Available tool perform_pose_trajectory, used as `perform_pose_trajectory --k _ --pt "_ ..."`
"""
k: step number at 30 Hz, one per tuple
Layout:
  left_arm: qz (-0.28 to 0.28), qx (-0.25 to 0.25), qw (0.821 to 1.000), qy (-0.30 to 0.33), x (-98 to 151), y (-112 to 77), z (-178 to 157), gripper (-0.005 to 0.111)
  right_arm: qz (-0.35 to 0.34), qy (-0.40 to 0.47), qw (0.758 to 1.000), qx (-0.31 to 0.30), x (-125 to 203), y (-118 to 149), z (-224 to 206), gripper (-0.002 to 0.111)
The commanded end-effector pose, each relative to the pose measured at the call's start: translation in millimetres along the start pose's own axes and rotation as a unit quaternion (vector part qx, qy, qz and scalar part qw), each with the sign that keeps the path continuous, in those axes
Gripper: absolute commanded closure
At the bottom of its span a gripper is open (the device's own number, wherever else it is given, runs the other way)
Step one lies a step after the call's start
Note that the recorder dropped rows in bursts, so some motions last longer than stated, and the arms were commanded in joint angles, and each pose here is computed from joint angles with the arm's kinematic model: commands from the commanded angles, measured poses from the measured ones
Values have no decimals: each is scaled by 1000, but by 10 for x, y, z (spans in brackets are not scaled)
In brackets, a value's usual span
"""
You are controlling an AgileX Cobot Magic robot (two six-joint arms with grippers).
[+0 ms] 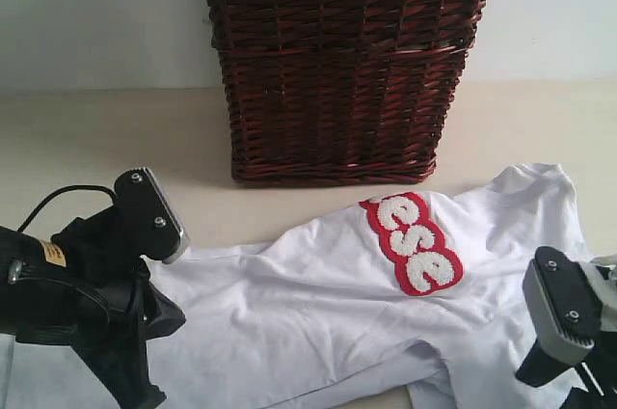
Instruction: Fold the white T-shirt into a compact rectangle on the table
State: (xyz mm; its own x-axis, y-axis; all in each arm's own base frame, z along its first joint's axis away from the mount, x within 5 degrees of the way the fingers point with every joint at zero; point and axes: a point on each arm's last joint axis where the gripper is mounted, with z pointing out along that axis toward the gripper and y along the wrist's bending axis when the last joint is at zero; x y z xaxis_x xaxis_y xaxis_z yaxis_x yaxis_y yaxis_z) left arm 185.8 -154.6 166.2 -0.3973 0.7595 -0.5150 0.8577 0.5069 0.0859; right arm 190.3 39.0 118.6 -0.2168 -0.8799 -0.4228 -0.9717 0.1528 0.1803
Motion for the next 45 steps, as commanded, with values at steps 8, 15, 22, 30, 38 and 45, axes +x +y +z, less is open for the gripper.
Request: perform_pose_trajectory --k 8,15,22,30,38,45 --pt "-2 -4 1000 -2 5 -3 3 107 59 -28 997 -44 -219 125 63 51" --pt "-2 -4 1000 -2 5 -3 3 107 70 -31 996 -53 -226 142 58 51" --pt "-2 -4 1000 -2 5 -3 3 107 90 -39 993 -66 -248 167 47 51" --pt "-3 -2 1000 2 13 -3 23 107 100 -21 995 -3 -203 52 64 51" --pt "-3 -2 1000 2 13 -3 23 107 93 -19 995 -23 -201 85 66 72" --pt "-3 -4 1000 0 10 0 23 107 45 -43 992 -109 -250 241 43 108"
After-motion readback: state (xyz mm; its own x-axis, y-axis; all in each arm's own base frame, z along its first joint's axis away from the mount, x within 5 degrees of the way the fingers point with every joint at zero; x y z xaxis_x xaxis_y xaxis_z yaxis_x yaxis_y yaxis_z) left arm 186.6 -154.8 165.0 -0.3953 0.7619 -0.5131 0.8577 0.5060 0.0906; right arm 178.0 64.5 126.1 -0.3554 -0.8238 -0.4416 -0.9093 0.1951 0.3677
